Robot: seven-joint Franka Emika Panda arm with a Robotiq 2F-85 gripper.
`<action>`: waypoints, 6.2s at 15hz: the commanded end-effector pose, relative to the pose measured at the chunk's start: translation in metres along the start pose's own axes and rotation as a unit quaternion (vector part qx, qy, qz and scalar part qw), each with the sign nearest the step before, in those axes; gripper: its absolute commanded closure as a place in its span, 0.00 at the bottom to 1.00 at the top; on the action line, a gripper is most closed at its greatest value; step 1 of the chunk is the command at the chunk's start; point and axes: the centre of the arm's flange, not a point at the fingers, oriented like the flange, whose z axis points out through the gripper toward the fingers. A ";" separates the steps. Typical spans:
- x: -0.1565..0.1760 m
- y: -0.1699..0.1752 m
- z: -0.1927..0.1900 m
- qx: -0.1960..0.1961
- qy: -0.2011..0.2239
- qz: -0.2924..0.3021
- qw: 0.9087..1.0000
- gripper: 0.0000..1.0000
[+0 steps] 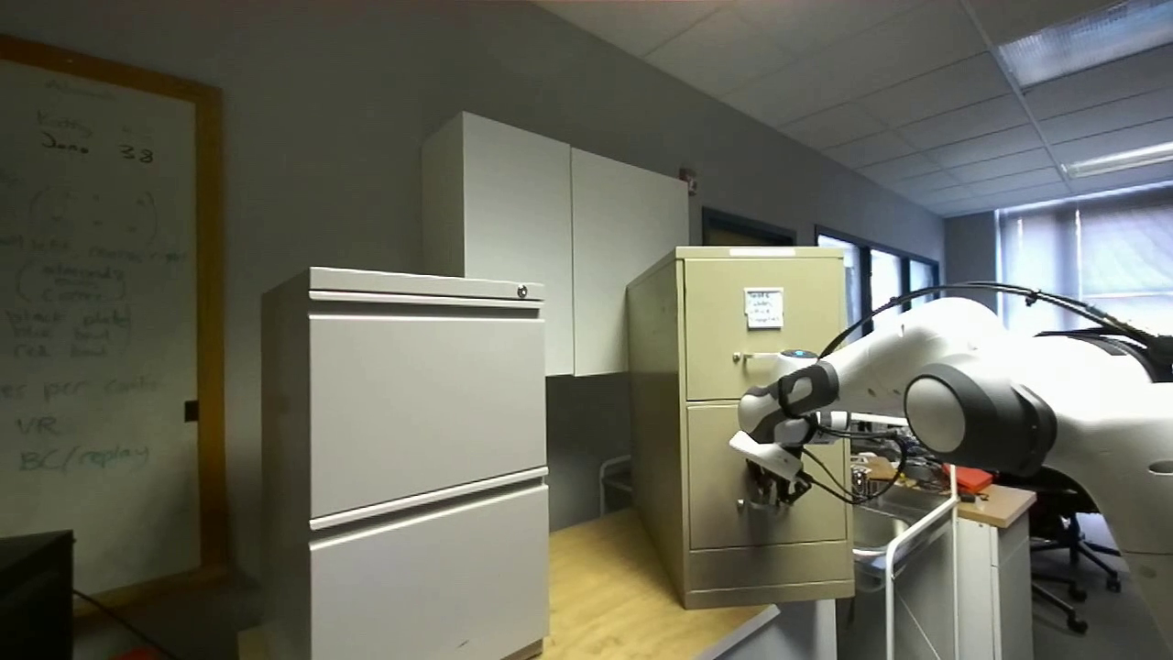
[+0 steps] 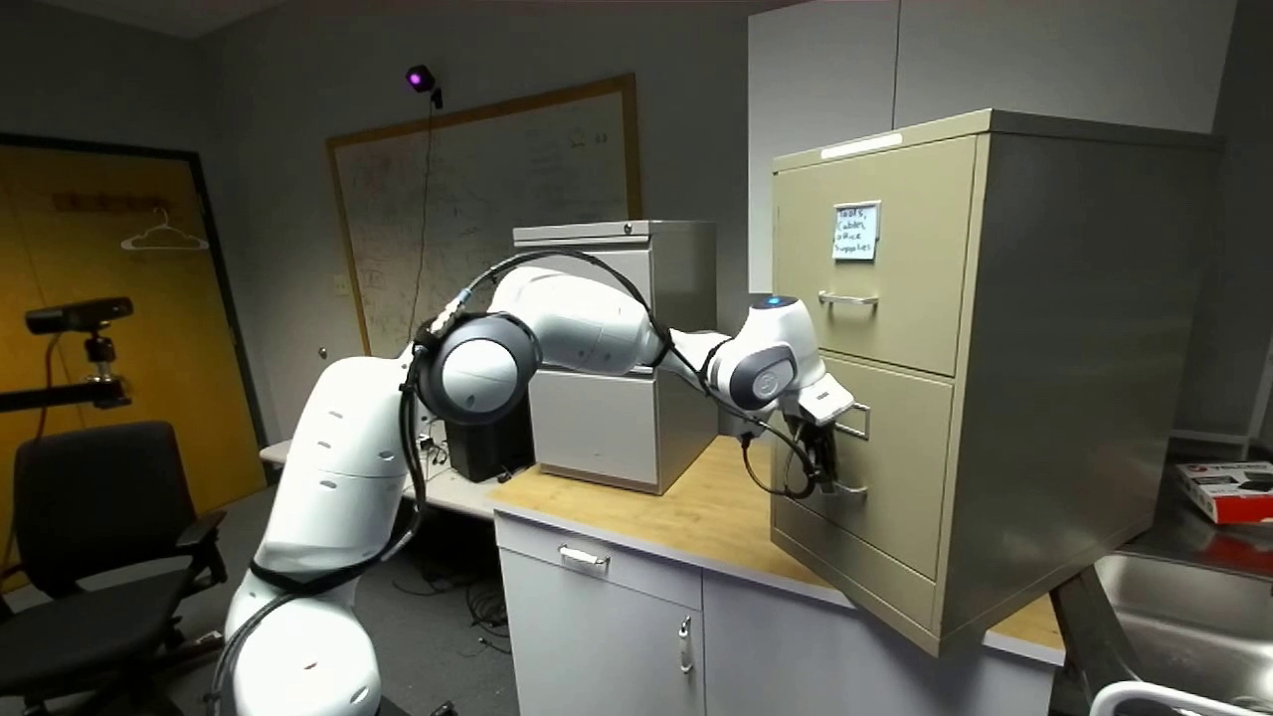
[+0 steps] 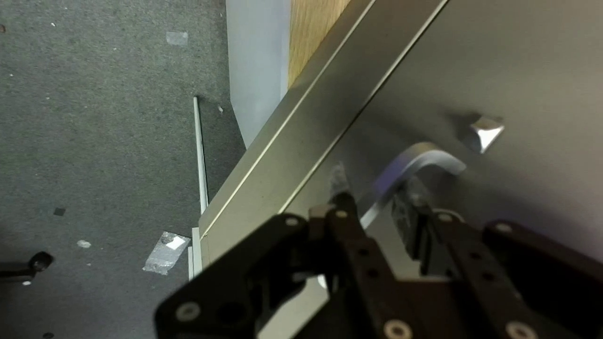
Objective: Open the bottom drawer of the beige file cabinet
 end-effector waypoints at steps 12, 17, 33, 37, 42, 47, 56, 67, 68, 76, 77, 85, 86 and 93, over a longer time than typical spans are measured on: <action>-0.058 0.047 0.043 0.033 -0.081 0.003 0.996 0.93; -0.056 0.082 0.036 0.088 -0.079 0.022 0.993 0.93; -0.083 0.095 0.036 0.201 -0.069 0.068 0.975 0.93; -0.081 0.131 0.033 0.229 -0.076 0.098 0.965 0.93; -0.087 0.165 0.022 0.257 -0.112 0.129 0.951 0.93; -0.108 0.201 0.011 0.271 -0.166 0.156 0.935 0.93; -0.134 0.254 -0.012 0.277 -0.251 0.192 0.907 0.93; -0.149 0.288 -0.021 0.275 -0.305 0.215 0.886 0.93; -0.152 0.294 -0.021 0.275 -0.309 0.216 0.884 0.93; -0.166 0.318 -0.024 0.286 -0.339 0.232 0.866 0.93; -0.166 0.319 -0.024 0.287 -0.342 0.234 0.864 0.93; -0.170 0.317 -0.026 0.291 -0.379 0.246 0.843 0.93; -0.171 0.317 -0.027 0.292 -0.385 0.247 0.840 0.93; -0.227 0.313 -0.010 0.205 -0.545 0.169 0.795 0.46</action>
